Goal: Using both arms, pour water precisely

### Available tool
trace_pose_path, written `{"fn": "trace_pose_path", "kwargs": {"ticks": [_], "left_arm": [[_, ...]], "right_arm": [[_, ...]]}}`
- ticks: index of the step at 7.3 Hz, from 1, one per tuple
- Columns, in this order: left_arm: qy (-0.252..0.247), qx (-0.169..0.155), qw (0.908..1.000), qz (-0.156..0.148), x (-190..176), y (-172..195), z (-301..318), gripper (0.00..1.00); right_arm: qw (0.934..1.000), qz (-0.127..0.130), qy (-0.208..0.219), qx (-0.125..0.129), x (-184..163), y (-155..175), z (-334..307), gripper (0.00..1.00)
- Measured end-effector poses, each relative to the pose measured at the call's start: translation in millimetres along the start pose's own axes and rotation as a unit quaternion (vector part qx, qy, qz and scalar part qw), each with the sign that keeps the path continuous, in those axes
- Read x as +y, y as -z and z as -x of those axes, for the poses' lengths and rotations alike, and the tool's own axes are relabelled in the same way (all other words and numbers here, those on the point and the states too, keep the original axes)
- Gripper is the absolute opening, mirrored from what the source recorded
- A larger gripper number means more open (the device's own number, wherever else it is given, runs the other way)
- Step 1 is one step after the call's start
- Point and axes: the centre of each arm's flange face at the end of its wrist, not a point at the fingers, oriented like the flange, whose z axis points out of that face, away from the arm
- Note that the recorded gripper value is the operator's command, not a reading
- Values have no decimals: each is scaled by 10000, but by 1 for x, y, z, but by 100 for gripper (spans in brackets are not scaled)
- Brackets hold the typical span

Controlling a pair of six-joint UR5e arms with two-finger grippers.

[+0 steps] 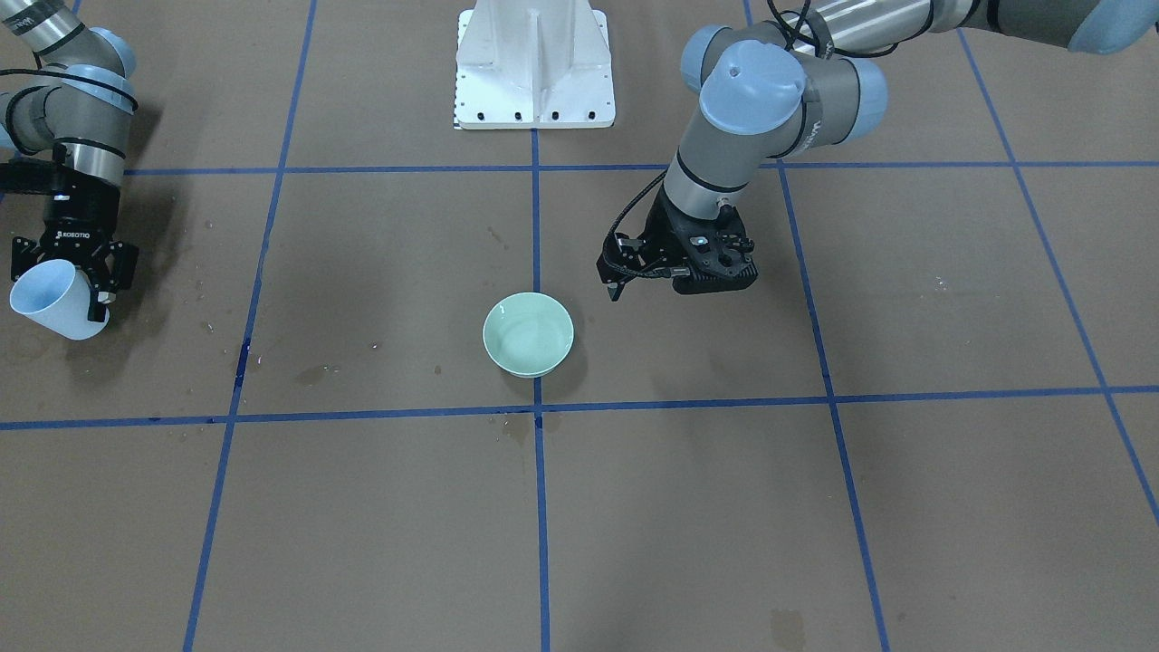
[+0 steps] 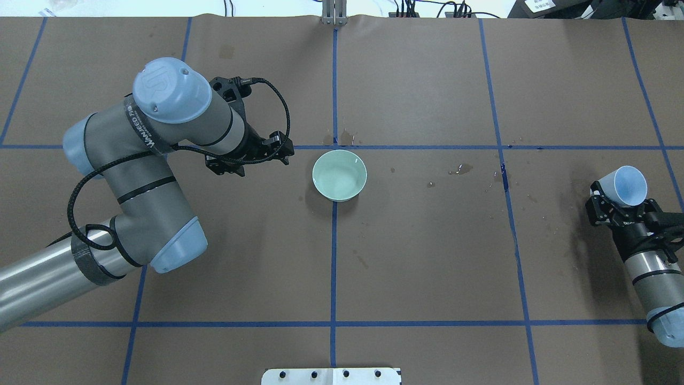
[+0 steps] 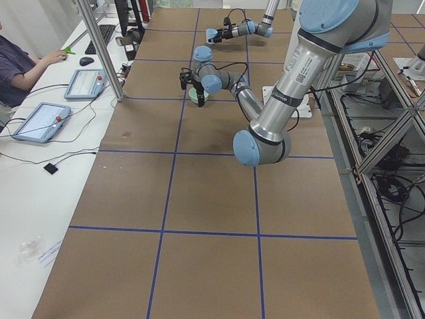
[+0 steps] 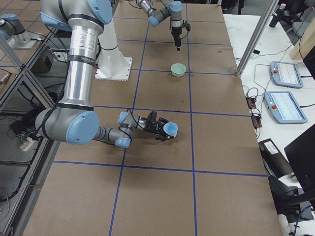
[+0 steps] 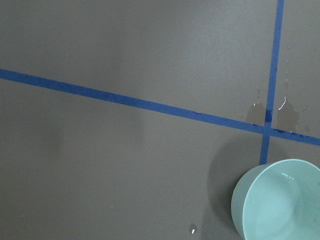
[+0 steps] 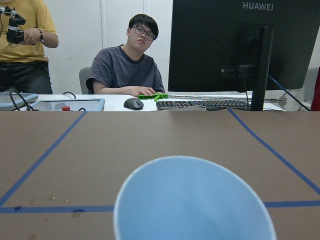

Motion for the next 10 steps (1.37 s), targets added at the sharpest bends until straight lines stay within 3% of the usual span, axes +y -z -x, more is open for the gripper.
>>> {"fn": "trace_pose_path", "kwargs": {"ticks": [4,5,6,7,10], "left_arm": [[3,3,10000,2,0,1,1,100],[8,-6,10000,4,0,0,2,100],[11,-12,10000,5,0,0,3,100],[13,-13,10000,3,0,0,4,100],[15,-10,10000,-1,0,1,4,100]], "right_arm": [[9987,416,284,-38,9,10,-24,0],[9983,486,316,-46,11,11,-27,14],[9981,515,328,-53,11,11,-27,85],[9981,516,335,-52,11,12,-28,98],[9981,501,358,-35,11,12,-30,99]]}}
